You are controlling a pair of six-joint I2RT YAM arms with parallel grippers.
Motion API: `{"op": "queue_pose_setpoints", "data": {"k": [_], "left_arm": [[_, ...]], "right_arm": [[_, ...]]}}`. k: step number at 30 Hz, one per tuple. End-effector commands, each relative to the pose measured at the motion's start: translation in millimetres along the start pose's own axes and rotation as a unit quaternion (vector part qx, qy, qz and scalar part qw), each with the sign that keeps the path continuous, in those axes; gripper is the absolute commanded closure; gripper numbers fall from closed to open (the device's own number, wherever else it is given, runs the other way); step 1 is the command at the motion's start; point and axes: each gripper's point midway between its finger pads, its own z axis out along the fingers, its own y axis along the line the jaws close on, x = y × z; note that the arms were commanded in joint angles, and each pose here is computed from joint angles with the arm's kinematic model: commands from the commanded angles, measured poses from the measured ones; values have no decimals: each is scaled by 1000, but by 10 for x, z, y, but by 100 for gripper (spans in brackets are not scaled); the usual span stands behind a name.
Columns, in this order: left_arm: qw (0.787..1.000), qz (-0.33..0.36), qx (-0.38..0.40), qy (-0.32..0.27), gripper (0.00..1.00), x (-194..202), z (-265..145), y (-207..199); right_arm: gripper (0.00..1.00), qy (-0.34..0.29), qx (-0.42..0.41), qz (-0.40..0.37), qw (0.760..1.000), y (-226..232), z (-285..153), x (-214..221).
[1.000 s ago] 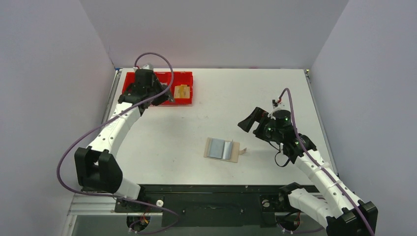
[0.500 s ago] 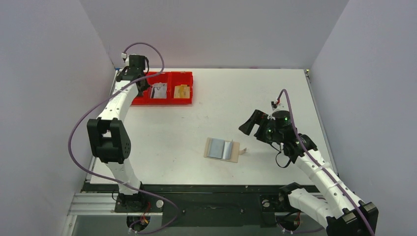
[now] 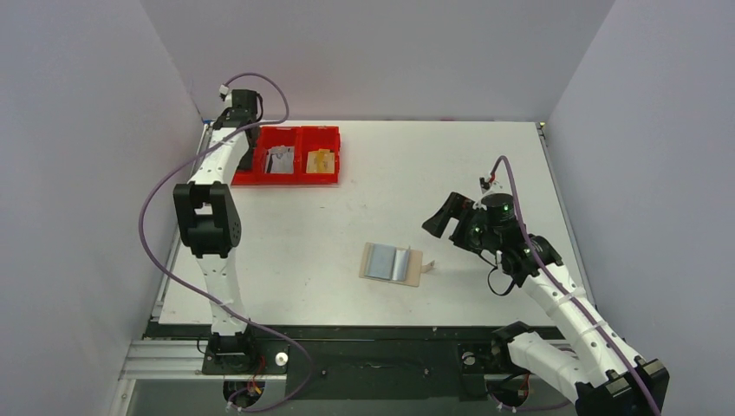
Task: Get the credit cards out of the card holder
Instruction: Place the credit card in the storage box.
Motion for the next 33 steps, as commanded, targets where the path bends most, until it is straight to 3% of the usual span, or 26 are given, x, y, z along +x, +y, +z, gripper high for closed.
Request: {"op": "queue_pose_setpoints", "data": {"k": [1,6,16,30,33], "left_arm": [[1000,-6,14,-27,100,-311,97,-42],[998,6,61,-5,100,-261,255,-316],[993,-6,105,52,100,-66,519,-354],[982,-5,172,77,100,65,528,-546],[981,-5,177,79,94,65,522,-567]], "right_arm": [[11,-27,-2,-6,1000,106,-64,-182],[11,-28,1,-1,1000,102,-71,-191],[11,-22,12,-10,1000,90,-68,-206],[11,-17,14,-10,1000,91,-39,-205],[11,-17,16,-11,1000,81,-37,-202]]}}
